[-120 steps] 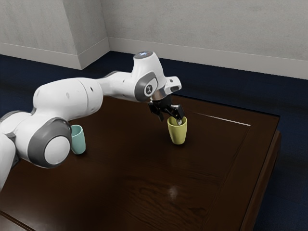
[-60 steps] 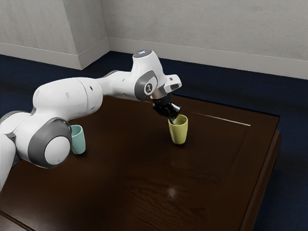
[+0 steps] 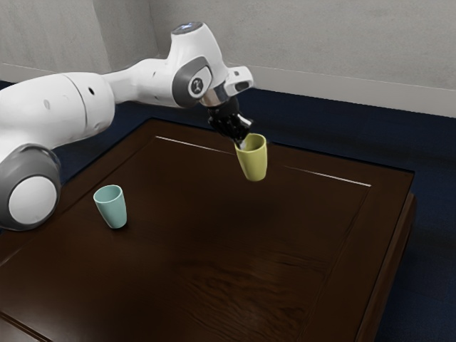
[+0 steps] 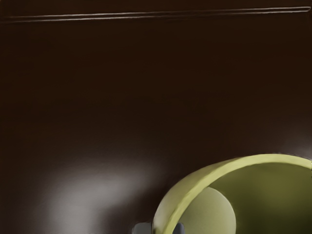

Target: Place the right cup onto the left cup

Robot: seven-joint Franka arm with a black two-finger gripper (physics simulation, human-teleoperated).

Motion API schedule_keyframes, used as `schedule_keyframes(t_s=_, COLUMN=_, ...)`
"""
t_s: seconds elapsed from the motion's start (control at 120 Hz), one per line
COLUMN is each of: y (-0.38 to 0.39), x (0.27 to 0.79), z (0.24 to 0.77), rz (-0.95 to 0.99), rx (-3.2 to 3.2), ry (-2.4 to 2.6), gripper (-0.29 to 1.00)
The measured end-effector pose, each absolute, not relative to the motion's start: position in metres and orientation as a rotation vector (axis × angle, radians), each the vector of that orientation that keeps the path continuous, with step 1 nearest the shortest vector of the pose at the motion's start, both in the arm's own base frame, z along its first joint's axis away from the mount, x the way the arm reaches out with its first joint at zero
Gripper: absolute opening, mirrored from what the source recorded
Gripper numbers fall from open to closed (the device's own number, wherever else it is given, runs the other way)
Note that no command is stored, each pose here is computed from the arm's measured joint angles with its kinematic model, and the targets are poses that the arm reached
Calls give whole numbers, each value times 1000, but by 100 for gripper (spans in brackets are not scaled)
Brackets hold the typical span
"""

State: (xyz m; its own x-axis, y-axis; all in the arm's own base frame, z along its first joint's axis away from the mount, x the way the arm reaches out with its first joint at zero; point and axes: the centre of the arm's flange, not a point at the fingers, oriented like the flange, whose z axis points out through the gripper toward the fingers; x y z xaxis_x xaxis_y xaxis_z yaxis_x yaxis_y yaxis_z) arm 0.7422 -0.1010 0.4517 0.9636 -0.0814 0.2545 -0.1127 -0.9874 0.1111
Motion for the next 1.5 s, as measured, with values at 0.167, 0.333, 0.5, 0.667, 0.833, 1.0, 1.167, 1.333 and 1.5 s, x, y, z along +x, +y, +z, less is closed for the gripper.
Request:
schedule_keyframes(t_s=0.167, y=-94, x=717, z=467, rz=348, rx=3008, ry=-142, gripper=-8)
schedule_keyframes(t_s=0.333, y=-69, x=702, z=471, rz=322, rx=3036, ry=-92, gripper=-8)
schedule_keyframes(t_s=0.5, y=-54, x=684, z=478, rz=303, rx=3052, ry=-62, gripper=-8)
schedule_keyframes(t_s=0.667, y=-27, x=672, z=481, rz=291, rx=3086, ry=-14, gripper=-8)
schedule_keyframes(t_s=0.833, y=-1, x=667, z=481, rz=278, rx=3107, ry=40, gripper=-8)
schedule_keyframes(t_s=1.0, y=25, x=656, z=475, rz=245, rx=3122, ry=91, gripper=-8)
schedule_keyframes(t_s=1.167, y=48, x=639, z=479, rz=232, rx=3126, ry=139, gripper=-8)
schedule_keyframes(t_s=1.333, y=73, x=621, z=477, rz=212, rx=3127, ry=192, gripper=-8)
schedule_keyframes(t_s=1.5, y=103, x=604, z=474, rz=187, rx=3130, ry=257, gripper=-8)
